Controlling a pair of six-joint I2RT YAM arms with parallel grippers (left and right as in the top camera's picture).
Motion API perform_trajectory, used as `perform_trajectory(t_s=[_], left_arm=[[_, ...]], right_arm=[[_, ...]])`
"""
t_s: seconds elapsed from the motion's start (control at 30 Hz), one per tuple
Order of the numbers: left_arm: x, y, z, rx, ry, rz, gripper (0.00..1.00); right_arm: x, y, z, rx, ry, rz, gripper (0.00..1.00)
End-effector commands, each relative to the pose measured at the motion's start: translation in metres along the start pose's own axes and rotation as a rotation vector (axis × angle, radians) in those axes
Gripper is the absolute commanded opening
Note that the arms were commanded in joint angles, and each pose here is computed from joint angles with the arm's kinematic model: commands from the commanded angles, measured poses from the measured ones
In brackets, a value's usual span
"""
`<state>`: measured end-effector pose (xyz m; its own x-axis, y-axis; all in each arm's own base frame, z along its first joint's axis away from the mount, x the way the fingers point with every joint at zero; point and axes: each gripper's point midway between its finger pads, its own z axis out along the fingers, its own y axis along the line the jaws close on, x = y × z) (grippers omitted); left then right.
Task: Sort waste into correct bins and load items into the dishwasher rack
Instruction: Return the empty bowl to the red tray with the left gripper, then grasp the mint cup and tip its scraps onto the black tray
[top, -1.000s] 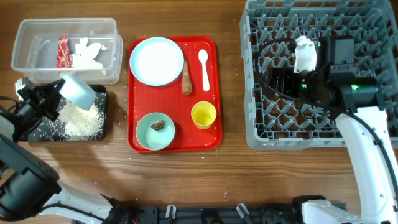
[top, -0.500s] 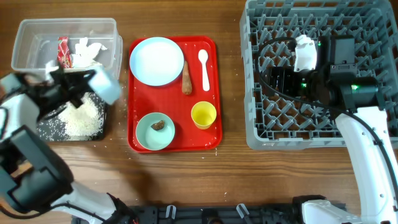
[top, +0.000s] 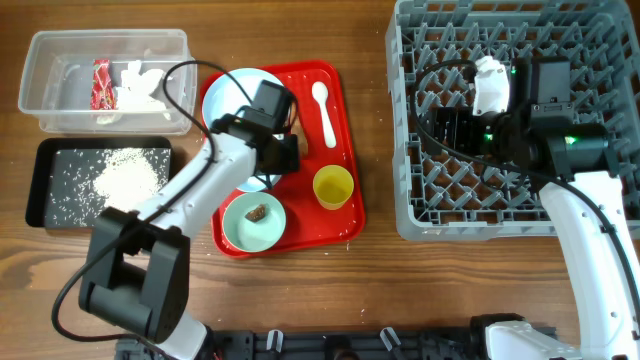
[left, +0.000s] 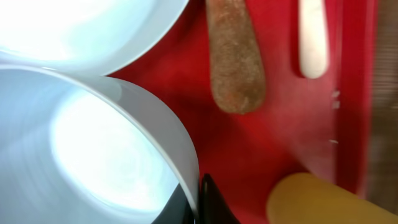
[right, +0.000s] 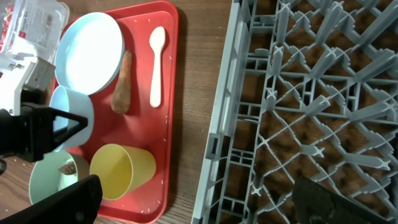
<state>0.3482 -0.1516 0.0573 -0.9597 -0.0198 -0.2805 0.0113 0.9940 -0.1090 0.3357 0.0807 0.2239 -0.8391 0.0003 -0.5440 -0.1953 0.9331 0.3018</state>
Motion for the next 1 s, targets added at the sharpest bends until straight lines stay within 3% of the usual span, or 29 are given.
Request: perform_trajectory(t_s=[0.0, 0.1, 0.23, 0.53, 0.63, 0.73, 0.87, 0.97], left_arm=[[-0.008, 0.023, 0.002, -0.175, -0.064, 0.026, 0.41], [-0.015, 0.019, -0.02, -0.155, -0.068, 0.018, 0.52], [0.016, -0.011, -0.059, 0.037, 0.075, -0.103, 0.53], [0.114, 0.006, -0.009, -0.076, 0.303, -0.144, 0.5], [0.12, 0.009, 0.001, -0.071, 0.293, -0.145, 0.4], [0.117, 0.007, 0.003, -0.061, 0.281, -0.144, 0.07], [0.119, -0.006, -0.013, 0.001, 0.328, -0.147, 0.04], [0.094, -0.021, -0.045, 0.045, 0.293, -0.104, 0.04]], right_arm=[[-0.004, 0.005, -0.001, -0.016, -0.003, 0.005, 0.99], [-0.004, 0.005, -0.001, -0.016, -0.004, 0.004, 1.0], [-0.005, 0.005, -0.001, -0.016, -0.005, 0.004, 1.0], [-0.004, 0.005, -0.001, -0.016, 0.0, 0.006, 1.0], [-0.004, 0.005, -0.001, -0.016, 0.0, 0.006, 1.0], [-0.004, 0.005, -0.001, -0.016, 0.0, 0.006, 1.0], [-0.004, 0.005, -0.001, -0.016, -0.004, 0.004, 1.0], [-0.005, 0.005, -0.001, -0.016, -0.008, 0.003, 1.0]])
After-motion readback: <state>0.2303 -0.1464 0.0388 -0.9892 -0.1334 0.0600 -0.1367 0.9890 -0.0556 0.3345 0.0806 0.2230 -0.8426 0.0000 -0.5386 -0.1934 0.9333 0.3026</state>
